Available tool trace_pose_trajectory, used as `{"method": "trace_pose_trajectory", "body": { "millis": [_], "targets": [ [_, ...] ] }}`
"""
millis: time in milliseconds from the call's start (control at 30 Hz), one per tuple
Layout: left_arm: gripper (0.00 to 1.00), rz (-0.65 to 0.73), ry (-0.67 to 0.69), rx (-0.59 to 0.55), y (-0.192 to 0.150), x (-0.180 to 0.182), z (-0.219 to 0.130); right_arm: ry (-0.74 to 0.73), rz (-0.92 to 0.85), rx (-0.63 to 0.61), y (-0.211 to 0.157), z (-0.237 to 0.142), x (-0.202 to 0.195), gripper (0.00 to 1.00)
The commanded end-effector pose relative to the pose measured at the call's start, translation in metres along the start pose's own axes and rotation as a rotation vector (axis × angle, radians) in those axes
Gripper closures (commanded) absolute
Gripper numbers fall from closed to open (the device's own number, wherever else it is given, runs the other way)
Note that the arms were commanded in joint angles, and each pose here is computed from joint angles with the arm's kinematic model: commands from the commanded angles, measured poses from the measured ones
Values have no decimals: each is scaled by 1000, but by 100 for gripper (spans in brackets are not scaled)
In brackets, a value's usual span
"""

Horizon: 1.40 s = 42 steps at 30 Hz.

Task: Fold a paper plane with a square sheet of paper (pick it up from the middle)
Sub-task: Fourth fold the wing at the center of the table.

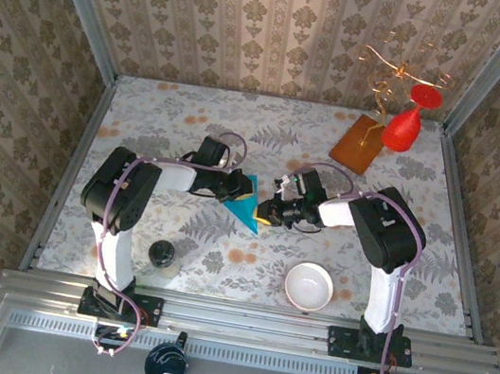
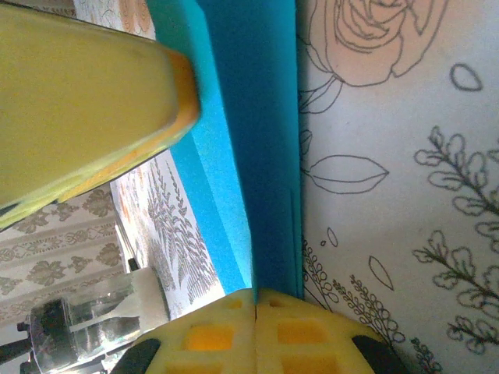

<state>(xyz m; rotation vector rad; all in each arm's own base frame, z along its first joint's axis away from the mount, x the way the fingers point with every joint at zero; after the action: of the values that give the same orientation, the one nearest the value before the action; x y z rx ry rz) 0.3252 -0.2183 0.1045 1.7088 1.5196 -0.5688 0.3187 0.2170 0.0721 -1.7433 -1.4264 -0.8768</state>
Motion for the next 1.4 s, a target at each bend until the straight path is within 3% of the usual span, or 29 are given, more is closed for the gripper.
{"method": "trace_pose_trajectory", "body": {
  "millis": [0,633,1133,1367],
  "targets": [
    [84,33,-9,9,2,0,3,-71,73,-4,-3,5,-24,91],
    [85,13,17,25,2,8,10,-85,84,-10,-2,1,-19,86],
    [85,-3,27,36,0,13,13,-38,71,-52,-11,-26,12,68],
    [85,-7,26,37,-1,14,14,-112,-11,-131,-19,-44,31,72]
  ]
}}
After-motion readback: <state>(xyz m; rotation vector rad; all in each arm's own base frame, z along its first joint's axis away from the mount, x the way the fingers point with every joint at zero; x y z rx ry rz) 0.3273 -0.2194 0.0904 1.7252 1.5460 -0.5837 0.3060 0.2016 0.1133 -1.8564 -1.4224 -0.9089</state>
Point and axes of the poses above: each hand's point on the last joint's axis, 136 mm out from that joint toward the fingers, its own z axis out along the fingers, its own x axis along the line the jaws close on, y = z × x, the point moved 10 cm from there along -z, back along the fingers, and after that the axes turned 12 degrees about z, right-handed, at the moved point
